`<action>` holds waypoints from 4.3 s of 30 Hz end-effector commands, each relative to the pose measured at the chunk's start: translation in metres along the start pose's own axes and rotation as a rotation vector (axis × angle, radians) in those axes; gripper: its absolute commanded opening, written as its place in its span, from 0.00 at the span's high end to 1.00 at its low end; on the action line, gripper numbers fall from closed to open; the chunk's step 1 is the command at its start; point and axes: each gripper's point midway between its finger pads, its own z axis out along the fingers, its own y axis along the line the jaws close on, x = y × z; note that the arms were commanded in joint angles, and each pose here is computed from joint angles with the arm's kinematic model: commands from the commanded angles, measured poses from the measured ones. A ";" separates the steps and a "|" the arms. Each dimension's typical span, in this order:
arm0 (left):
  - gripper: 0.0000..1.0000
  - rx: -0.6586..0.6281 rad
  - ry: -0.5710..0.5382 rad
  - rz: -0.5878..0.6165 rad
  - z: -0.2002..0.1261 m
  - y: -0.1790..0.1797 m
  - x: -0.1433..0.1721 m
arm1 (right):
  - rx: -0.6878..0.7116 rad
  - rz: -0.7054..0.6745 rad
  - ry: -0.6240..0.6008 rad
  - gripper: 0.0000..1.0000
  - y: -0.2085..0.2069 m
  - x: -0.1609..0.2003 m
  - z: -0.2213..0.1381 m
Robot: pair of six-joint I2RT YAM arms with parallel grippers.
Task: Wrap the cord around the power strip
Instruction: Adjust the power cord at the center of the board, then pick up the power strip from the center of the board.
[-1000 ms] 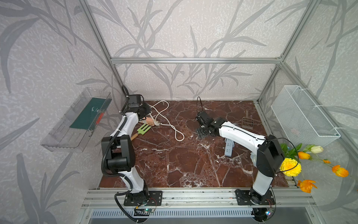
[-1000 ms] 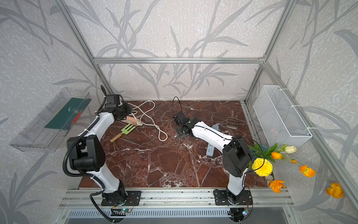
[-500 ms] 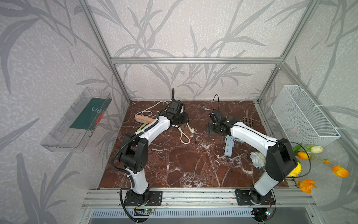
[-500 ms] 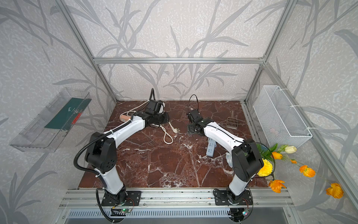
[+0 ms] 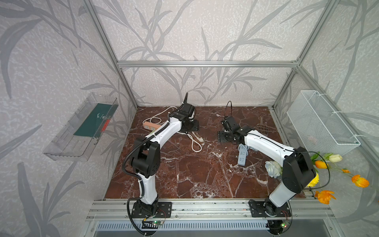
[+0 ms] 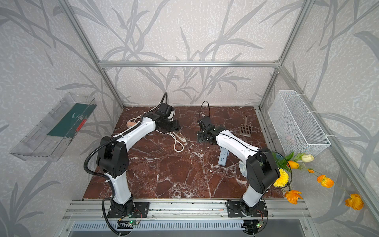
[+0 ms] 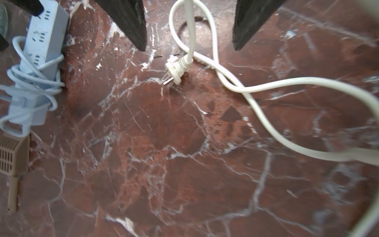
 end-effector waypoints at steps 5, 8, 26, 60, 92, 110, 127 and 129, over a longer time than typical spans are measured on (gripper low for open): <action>0.28 -0.346 -0.048 -0.208 -0.057 0.153 -0.022 | -0.080 -0.063 -0.016 0.21 0.026 -0.006 -0.001; 0.27 -0.345 -0.036 -0.208 -0.053 0.173 -0.024 | -0.111 -0.135 -0.004 0.21 0.046 -0.006 0.002; 0.26 -0.409 -0.328 -0.177 -0.198 0.149 -0.046 | -0.695 -0.543 -0.252 0.15 0.331 -0.080 0.072; 0.18 -0.540 0.225 -0.399 0.011 0.252 -0.012 | -0.617 -0.393 -0.480 0.14 0.240 -0.067 0.020; 0.83 -0.478 0.080 -0.338 -0.049 0.219 -0.032 | -0.598 -0.314 -0.516 0.16 0.228 -0.082 -0.014; 0.92 -0.167 -0.663 0.722 -0.178 -0.039 0.010 | -0.566 0.381 -0.417 0.13 0.057 -0.115 -0.154; 0.92 -0.385 -0.651 0.866 -0.151 -0.070 0.021 | -0.621 0.680 -0.345 0.13 0.105 -0.095 -0.169; 0.92 -0.400 -0.680 0.873 -0.149 -0.070 0.021 | -0.611 0.720 -0.351 0.14 0.101 -0.096 -0.167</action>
